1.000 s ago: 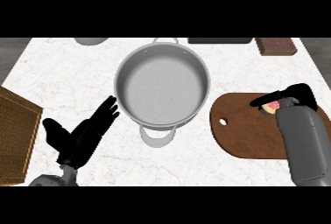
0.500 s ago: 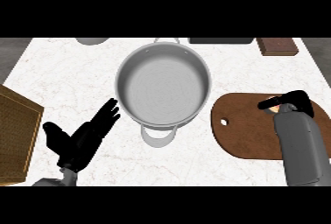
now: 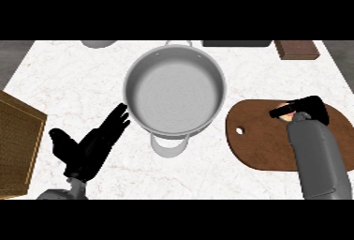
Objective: Pick the cupcake from the cutting board and place it in the pot
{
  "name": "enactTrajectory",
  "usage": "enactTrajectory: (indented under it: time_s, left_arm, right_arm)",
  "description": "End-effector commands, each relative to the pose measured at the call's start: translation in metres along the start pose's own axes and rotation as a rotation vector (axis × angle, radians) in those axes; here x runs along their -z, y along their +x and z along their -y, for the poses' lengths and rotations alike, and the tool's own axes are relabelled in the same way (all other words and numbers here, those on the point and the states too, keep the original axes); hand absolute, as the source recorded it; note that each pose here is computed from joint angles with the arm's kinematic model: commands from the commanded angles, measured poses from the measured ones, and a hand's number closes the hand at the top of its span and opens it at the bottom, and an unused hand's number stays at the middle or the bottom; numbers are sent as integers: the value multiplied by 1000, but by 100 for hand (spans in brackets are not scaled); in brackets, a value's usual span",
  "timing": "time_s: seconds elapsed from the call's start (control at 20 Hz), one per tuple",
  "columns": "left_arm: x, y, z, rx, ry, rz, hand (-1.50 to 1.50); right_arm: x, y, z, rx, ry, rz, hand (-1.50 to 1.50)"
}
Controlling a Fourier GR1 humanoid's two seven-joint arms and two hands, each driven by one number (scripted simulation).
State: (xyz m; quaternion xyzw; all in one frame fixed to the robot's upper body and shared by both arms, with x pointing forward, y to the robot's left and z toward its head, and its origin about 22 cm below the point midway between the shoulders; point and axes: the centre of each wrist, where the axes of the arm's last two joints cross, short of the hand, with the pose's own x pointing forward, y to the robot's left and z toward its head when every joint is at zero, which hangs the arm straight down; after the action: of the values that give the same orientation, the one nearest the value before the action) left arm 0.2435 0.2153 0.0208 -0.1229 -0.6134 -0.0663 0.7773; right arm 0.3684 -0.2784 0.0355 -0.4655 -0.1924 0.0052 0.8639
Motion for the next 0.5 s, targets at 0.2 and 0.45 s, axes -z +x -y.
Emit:
enactTrajectory:
  time_s: [0.2, 0.45]
  left_arm:
    - [3, -4, -7, 1, 13, -17, 0]
    - [-1, -2, 1, 10, -27, -26, 0]
  right_arm:
    - [-40, -10, -43, -291, 169, 413, 150]
    - [-111, -24, -98, -596, 327, 897, 150]
